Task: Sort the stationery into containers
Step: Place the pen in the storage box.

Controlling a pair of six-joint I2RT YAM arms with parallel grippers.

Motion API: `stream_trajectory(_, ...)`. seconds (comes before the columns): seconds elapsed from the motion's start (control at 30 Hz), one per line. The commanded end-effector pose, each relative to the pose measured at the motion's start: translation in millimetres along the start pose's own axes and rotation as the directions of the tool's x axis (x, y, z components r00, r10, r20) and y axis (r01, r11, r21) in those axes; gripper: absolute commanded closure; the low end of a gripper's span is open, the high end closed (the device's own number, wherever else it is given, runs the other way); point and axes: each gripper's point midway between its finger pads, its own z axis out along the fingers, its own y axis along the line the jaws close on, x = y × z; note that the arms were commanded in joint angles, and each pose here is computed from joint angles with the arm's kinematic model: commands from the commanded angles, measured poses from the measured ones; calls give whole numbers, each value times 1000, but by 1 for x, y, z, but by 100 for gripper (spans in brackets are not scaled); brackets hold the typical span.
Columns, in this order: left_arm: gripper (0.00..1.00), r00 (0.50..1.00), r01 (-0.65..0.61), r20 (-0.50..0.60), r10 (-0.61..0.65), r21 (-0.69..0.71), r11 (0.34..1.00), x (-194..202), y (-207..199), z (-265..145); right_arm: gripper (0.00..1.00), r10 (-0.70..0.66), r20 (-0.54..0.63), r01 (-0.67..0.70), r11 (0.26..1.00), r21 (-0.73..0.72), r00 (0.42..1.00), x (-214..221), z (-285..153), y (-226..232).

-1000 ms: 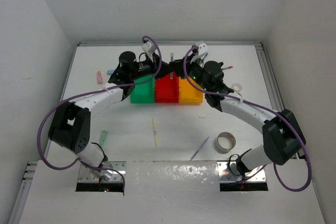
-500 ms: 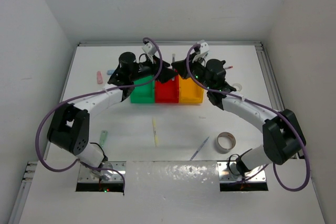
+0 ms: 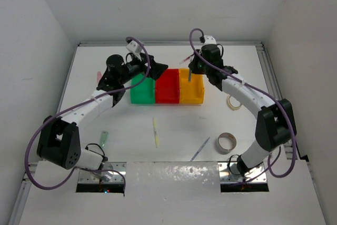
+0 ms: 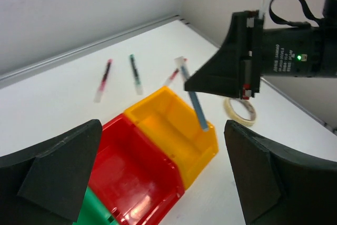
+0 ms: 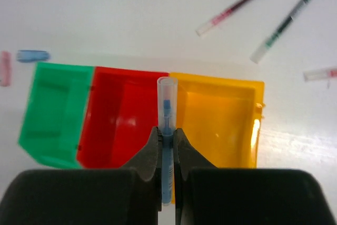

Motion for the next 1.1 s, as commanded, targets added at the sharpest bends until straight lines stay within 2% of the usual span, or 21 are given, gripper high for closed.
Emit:
stream_trajectory(0.0, 0, 1000, -19, 16, 21, -134, 991, -3, 23, -12, 100, 37, -131, -12, 982, 186, 991, 34, 6, -28)
stream_trajectory(0.13, 0, 1000, -20, 10, 21, -150, 989, 0, 26, -16, 100, 29, -163, 15, 964, 264, 986, 50, 23, -42)
stream_trajectory(0.5, 0, 999, -37, 30, 43, -179, 983, 0, 36, -21, 100, -30, -271, 91, 972, 217, 962, 94, 52, -36)
stream_trajectory(1.07, 0, 997, -51, 51, 61, -181, 982, -5, 37, -20, 100, -51, -259, 107, 973, 207, 964, 93, 87, -38)
